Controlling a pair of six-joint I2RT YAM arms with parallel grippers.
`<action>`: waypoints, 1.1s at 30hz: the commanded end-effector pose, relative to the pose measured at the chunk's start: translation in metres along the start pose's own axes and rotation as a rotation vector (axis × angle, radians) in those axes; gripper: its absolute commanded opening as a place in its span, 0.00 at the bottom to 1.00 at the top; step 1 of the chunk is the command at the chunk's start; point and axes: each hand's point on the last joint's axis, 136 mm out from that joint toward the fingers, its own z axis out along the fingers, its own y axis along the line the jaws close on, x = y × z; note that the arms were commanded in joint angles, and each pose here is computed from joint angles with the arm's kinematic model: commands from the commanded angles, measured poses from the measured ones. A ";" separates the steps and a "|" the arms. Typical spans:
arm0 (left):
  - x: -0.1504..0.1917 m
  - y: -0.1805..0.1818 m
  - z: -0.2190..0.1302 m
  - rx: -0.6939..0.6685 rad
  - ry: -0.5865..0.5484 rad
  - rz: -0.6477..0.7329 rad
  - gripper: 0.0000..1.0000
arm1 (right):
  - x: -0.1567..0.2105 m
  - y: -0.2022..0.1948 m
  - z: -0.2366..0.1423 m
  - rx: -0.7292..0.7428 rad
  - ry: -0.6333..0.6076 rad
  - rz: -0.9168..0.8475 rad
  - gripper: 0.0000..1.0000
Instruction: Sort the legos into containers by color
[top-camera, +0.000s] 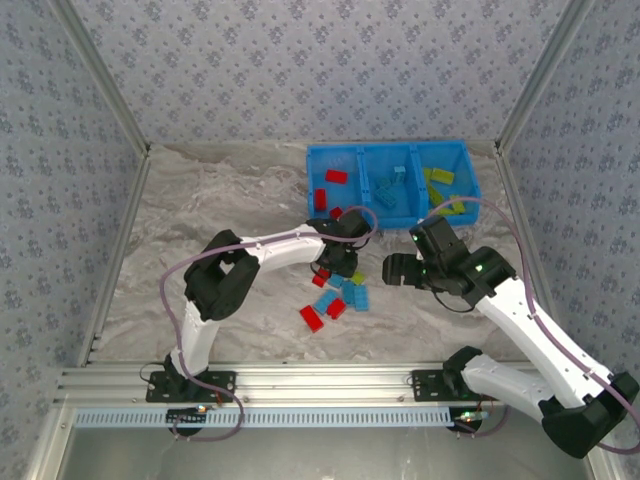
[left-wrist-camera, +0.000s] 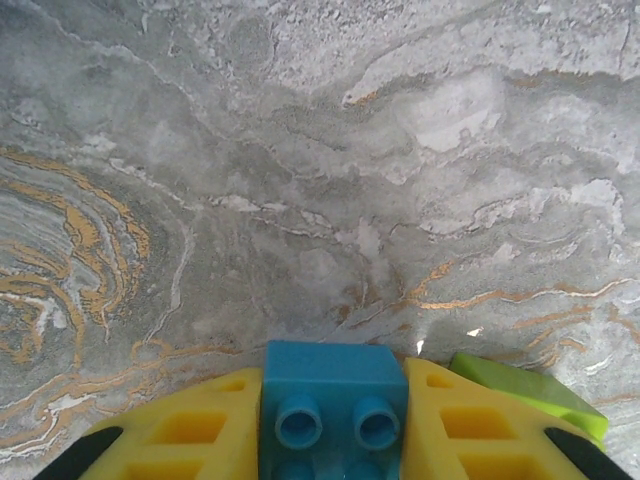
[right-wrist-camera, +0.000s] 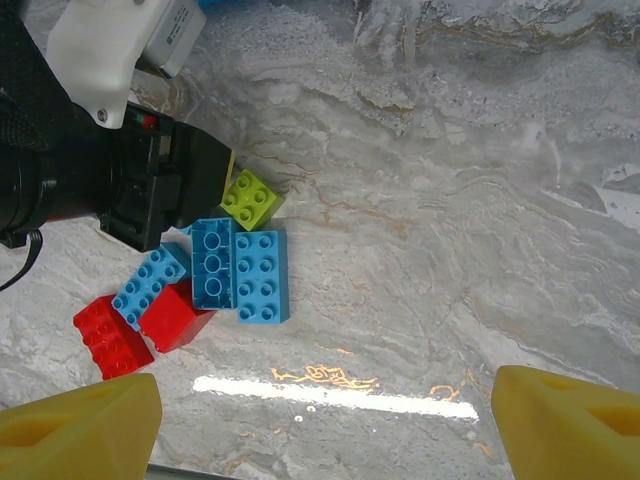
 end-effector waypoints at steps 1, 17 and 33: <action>-0.007 -0.009 -0.023 0.041 -0.037 -0.012 0.26 | 0.003 0.005 -0.004 -0.053 -0.008 0.026 0.88; -0.203 -0.082 -0.137 0.158 -0.684 0.104 0.22 | -0.032 -0.002 -0.069 -0.143 -0.323 0.139 0.93; -0.294 -0.088 -0.130 0.063 -0.907 0.128 0.52 | -0.022 -0.013 -0.074 -0.117 -0.313 0.157 0.93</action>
